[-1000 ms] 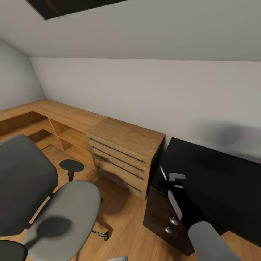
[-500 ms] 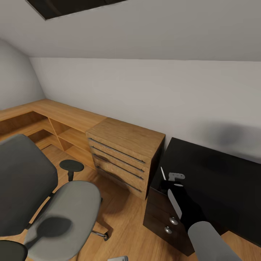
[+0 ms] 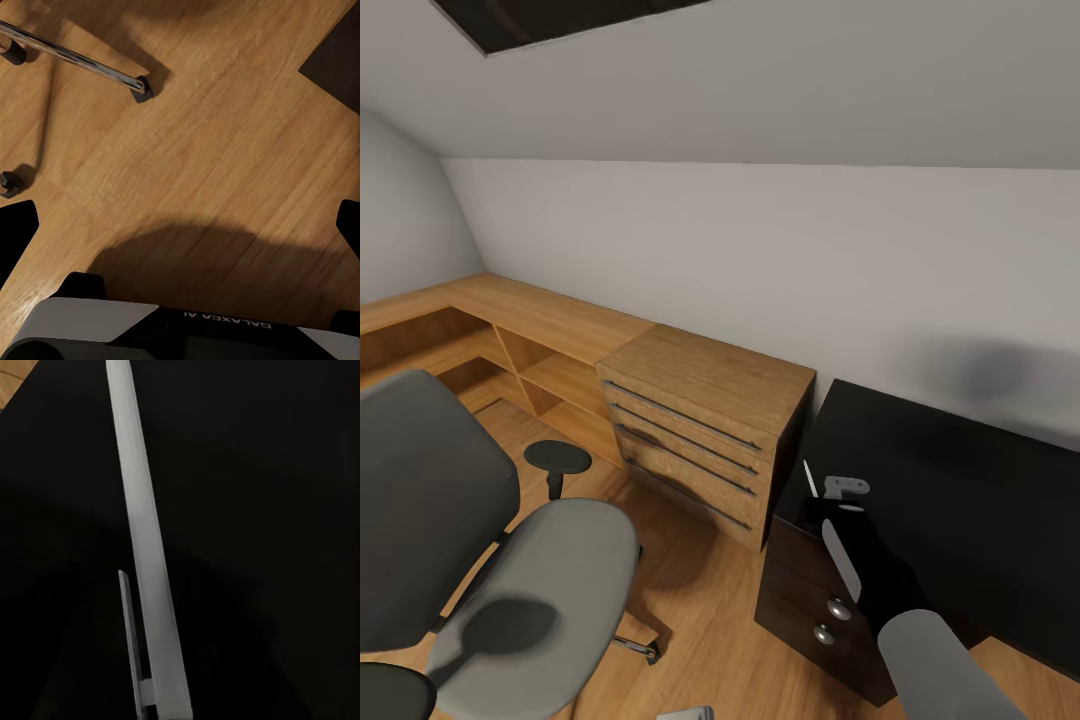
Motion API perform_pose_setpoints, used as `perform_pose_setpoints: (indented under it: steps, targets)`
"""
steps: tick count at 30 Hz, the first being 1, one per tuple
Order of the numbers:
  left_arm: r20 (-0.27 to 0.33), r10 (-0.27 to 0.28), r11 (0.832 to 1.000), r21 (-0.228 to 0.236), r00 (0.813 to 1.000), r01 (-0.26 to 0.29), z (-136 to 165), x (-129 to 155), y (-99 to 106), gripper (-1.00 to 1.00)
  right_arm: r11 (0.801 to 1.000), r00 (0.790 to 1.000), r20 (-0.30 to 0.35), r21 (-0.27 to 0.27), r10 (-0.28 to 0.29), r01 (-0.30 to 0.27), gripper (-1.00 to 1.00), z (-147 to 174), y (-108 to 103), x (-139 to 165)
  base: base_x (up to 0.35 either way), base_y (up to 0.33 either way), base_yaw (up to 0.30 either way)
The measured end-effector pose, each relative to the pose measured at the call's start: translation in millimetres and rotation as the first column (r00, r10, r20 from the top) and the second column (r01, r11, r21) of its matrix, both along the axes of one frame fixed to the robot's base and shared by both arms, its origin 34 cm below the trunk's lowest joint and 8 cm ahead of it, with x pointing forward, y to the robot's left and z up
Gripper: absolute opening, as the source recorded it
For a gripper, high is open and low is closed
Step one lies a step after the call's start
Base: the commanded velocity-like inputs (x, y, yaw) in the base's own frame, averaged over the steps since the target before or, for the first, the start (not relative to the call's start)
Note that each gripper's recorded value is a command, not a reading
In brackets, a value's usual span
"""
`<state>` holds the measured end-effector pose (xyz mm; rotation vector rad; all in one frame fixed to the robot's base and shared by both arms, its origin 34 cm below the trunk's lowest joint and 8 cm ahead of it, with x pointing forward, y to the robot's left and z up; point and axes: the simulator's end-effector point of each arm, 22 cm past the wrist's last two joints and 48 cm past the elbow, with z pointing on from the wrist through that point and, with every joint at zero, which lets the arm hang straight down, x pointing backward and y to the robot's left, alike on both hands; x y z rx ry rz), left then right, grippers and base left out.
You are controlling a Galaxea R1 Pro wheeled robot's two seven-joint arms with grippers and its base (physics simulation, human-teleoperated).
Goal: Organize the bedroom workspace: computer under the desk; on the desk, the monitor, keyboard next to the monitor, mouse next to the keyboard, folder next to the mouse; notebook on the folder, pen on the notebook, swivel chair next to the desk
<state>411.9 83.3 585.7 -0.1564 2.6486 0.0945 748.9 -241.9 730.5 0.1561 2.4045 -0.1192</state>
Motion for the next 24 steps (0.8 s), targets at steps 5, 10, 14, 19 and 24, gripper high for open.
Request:
perform_pose_setpoints:
  steps: [5,10,14,19,24]
  targets:
    - [0.000,0.000,1.000,0.000,1.000,0.000,0.1,0.0,-0.2,1.00,1.000,1.000,-0.007,0.000,0.001,-0.001,-1.00,0.0,0.3,-0.7,0.000,0.000,0.000]
    - [0.000,0.000,1.000,0.000,1.000,0.000,0.1,0.0,-0.2,1.00,1.000,1.000,-0.009,0.000,0.002,-0.002,-1.00,0.0,0.4,-1.0,0.000,0.000,0.000]
    - [0.000,0.000,1.000,0.000,1.000,0.000,0.1,0.0,-0.2,1.00,1.000,1.000,-0.015,0.000,0.003,-0.003,-1.00,0.1,0.6,-1.6,0.000,0.000,0.000]
    - [0.000,-0.001,1.000,0.000,1.000,0.001,0.1,0.0,-0.4,1.00,1.000,0.999,-0.034,0.000,0.007,-0.007,-1.00,0.1,1.0,-3.7,0.000,0.000,0.000]
    - [0.000,-0.001,1.000,-0.001,1.000,0.001,0.2,-0.1,-0.6,1.00,1.000,0.999,-0.037,0.001,0.008,-0.008,-1.00,0.1,1.2,-4.2,0.000,0.000,0.000]
